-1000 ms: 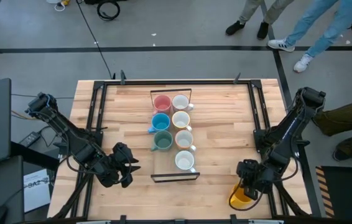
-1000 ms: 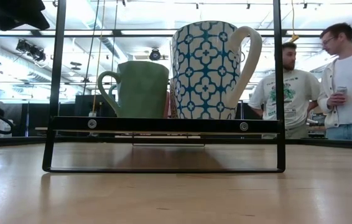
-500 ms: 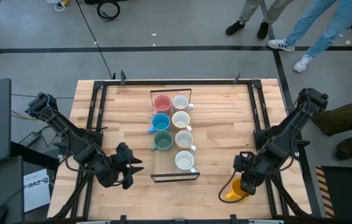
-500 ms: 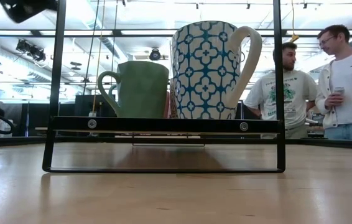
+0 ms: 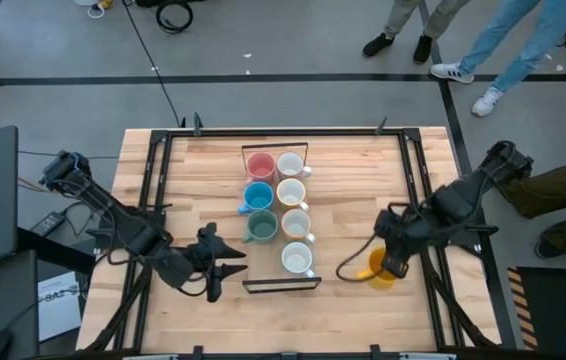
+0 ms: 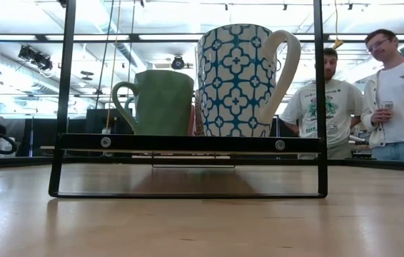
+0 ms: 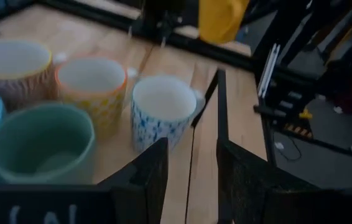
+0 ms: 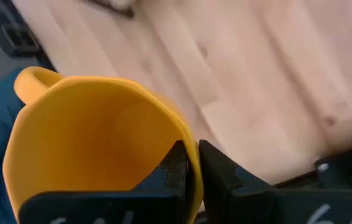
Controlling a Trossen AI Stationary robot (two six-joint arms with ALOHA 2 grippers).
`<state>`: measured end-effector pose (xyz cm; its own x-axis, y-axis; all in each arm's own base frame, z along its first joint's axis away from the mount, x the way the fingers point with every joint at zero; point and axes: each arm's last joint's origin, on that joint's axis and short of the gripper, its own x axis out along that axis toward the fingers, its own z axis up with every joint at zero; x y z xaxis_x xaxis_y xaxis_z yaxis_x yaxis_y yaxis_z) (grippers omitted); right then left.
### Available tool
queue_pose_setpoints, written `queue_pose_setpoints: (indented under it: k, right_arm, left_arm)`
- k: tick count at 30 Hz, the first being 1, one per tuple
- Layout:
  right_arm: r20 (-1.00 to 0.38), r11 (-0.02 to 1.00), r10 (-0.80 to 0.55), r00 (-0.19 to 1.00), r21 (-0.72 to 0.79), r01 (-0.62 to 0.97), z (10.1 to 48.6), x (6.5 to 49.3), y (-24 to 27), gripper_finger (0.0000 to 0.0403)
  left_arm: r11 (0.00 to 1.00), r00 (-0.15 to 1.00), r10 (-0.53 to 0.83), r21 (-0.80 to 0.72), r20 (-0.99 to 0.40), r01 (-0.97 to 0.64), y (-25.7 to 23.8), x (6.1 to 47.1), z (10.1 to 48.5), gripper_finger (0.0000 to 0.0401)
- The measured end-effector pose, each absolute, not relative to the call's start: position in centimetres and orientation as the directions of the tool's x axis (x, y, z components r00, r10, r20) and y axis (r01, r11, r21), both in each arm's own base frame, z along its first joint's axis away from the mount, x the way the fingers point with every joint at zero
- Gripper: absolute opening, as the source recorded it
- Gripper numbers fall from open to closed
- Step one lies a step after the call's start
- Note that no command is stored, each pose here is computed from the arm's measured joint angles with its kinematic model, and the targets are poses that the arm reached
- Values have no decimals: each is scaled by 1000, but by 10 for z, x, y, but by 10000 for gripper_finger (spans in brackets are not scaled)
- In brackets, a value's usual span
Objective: Place coffee mugs
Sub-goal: Put the yellow mug on the shelf
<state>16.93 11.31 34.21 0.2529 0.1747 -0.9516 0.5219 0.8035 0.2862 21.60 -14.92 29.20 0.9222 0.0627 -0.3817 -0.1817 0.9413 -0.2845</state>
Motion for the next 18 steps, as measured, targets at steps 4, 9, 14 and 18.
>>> queue_pose_setpoints:
  k: [4, 9, 14, 18]
  right_arm:
    - [-942, 794, 122, 314, 282, 538, 357, 176, 96, 30]
    - [-925, 783, 52, 376, 272, 560, 368, 187, 71, 30]
    - [-918, 770, -2, 397, 252, 586, 368, 197, 45, 30]
    - [-908, 763, -37, 418, 244, 598, 367, 207, 27, 30]
  left_arm:
    - [945, 945, 80, -276, -318, -173, -143, 225, 299, 142]
    - [947, 963, 113, -265, -245, -179, -133, 235, 308, 142]
    - [955, 971, 152, -226, -187, -193, -122, 242, 314, 142]
    - [955, 973, 185, -209, -139, -211, -113, 248, 320, 142]
